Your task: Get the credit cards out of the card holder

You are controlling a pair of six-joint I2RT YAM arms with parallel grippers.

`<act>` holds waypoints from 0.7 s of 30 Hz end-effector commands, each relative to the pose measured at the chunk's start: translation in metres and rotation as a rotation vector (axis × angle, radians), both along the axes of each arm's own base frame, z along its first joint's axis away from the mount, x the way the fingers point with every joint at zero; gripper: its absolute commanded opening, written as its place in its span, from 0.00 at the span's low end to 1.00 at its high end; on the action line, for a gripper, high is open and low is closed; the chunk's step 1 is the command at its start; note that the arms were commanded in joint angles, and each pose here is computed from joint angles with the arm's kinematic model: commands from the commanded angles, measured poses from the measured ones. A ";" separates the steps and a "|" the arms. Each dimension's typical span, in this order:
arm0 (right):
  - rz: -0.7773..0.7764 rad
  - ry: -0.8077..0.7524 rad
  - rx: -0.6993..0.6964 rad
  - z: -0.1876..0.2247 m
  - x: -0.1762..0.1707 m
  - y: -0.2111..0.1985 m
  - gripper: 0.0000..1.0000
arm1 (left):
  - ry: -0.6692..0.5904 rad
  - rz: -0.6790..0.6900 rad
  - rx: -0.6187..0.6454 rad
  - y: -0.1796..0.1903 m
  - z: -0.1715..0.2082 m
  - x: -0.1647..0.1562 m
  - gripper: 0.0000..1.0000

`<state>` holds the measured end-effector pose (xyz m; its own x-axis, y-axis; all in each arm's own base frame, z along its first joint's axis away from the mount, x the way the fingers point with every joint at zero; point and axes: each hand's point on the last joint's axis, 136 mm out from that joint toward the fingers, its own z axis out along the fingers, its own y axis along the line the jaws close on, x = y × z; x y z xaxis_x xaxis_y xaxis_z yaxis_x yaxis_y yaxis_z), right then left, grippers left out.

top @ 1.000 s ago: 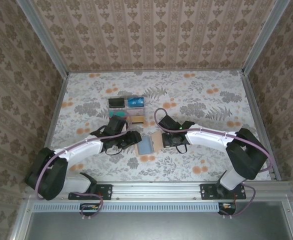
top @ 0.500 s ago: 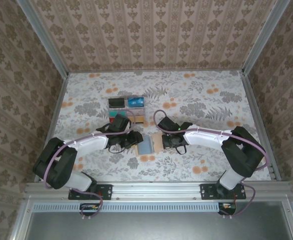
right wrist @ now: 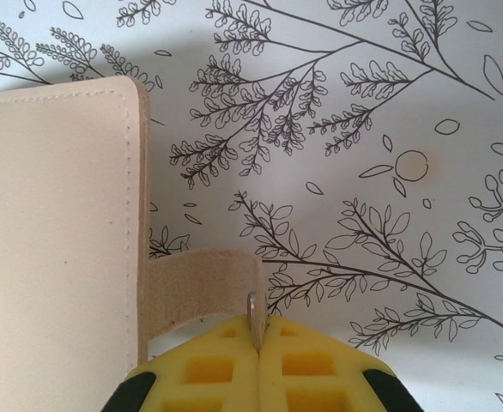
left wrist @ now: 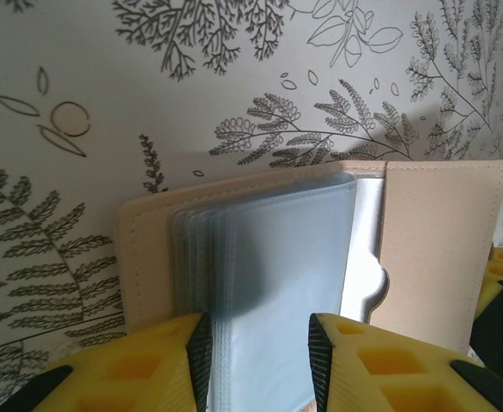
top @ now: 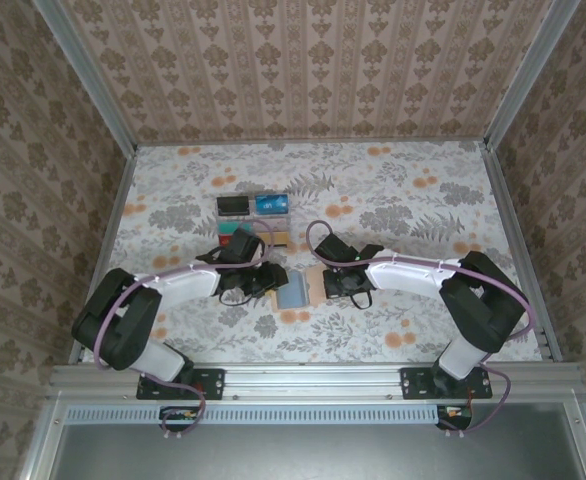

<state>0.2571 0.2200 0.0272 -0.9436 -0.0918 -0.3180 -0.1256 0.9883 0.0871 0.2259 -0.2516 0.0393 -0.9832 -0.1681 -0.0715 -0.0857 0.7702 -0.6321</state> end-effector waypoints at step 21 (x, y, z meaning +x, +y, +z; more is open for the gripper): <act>-0.087 -0.032 0.098 0.014 0.003 -0.005 0.18 | -0.063 -0.232 -0.190 -0.085 0.032 0.002 0.39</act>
